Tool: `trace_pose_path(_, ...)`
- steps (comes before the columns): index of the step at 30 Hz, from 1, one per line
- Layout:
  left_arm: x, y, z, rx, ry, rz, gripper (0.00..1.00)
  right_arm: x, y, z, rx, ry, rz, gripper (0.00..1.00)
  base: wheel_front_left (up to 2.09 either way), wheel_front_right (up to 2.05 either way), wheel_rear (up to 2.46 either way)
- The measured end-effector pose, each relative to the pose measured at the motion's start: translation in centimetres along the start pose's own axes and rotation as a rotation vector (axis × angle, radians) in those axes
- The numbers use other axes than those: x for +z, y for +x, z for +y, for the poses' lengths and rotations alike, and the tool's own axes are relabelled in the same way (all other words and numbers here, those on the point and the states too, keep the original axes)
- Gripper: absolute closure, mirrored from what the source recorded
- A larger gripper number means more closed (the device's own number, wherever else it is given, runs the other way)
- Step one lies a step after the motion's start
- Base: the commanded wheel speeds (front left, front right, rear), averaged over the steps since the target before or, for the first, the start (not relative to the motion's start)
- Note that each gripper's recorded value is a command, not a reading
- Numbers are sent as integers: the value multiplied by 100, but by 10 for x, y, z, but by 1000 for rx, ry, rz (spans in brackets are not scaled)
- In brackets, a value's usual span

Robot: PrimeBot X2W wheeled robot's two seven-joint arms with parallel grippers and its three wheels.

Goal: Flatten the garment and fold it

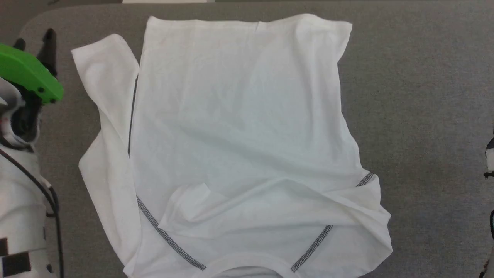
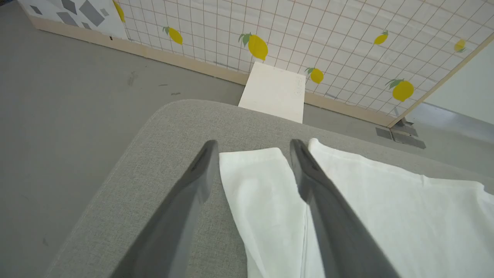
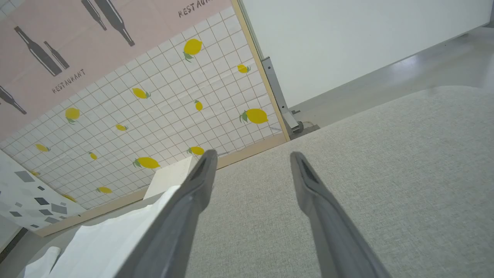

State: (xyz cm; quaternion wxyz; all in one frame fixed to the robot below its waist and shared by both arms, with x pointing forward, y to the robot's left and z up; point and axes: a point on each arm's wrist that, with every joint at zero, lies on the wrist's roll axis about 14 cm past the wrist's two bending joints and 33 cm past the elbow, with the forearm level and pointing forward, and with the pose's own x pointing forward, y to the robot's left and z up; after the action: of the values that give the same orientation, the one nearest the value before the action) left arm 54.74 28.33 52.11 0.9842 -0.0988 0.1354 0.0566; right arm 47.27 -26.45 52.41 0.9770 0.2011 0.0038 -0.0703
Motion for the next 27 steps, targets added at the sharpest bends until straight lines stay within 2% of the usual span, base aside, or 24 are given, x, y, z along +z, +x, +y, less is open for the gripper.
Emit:
trace_pose_path(6,-20,44,20,72,36,209,0,-25,10,-24,-61,-26,54,0,0,0,0)
trace_pose_path(13,-73,74,39,142,115,427,0,-51,16,-46,-112,-54,113,0,0,0,0)
trace_pose_path(20,-124,88,44,145,112,556,0,-73,19,-62,-150,-73,160,0,0,0,0)
trace_pose_path(23,-132,91,47,149,95,579,0,-81,20,-65,-155,-72,176,0,0,0,0)
trace_pose_path(25,-133,92,46,133,88,581,100,-84,21,-65,-154,-71,182,0,0,0,0)
trace_pose_path(27,-129,93,45,114,57,555,100,-86,22,-64,-153,-67,185,0,0,0,0)
